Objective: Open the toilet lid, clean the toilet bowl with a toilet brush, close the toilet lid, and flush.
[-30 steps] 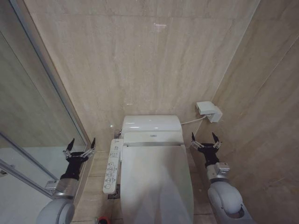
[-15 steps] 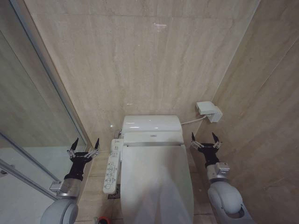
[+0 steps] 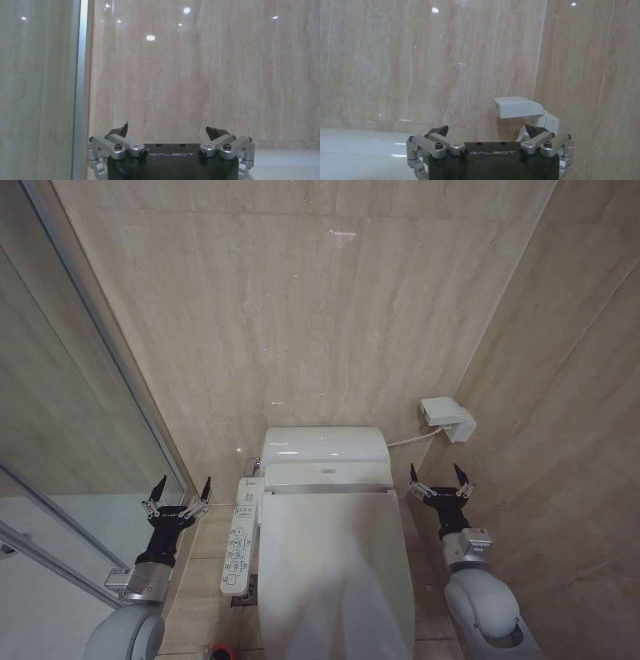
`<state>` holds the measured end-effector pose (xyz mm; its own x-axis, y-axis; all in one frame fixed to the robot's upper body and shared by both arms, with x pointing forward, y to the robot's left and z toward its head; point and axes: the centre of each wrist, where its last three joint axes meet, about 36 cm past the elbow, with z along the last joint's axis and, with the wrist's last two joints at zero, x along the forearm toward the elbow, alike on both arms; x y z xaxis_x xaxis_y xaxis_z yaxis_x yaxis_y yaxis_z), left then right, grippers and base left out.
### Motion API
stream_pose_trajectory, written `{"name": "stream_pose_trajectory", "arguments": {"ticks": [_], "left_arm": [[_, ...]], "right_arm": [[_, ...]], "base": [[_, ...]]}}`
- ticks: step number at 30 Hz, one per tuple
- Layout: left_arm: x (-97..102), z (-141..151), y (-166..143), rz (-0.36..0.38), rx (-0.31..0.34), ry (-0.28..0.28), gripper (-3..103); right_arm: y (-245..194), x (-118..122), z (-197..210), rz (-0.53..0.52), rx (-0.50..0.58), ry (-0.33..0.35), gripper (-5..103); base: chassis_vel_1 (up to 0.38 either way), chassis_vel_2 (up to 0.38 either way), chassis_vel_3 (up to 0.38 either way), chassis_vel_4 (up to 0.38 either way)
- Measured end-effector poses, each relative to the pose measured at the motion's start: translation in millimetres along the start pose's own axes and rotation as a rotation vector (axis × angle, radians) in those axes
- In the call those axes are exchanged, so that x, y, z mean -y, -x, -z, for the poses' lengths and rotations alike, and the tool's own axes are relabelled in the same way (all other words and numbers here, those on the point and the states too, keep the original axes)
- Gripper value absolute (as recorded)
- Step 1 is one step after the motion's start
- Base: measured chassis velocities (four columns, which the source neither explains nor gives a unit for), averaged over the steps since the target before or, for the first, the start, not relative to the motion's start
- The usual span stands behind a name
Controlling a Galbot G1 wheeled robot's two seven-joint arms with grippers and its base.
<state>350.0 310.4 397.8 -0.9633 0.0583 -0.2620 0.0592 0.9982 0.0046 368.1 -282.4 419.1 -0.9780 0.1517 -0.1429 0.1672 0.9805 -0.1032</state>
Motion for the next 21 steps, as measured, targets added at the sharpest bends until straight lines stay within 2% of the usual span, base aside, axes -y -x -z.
{"name": "stream_pose_trajectory", "arguments": {"ticks": [13,21], "left_arm": [[-0.2,-0.2,0.1,0.0,0.0,0.0,100],[-0.2,-0.2,0.0,0.0,-0.001,0.0,100]], "right_arm": [[0.0,0.0,0.0,0.0,0.0,0.0,100],[0.0,0.0,0.0,0.0,0.0,0.0,100]], "base": [[0.021,-0.021,-0.018,0.018],[0.171,-0.177,-0.164,0.166]]}}
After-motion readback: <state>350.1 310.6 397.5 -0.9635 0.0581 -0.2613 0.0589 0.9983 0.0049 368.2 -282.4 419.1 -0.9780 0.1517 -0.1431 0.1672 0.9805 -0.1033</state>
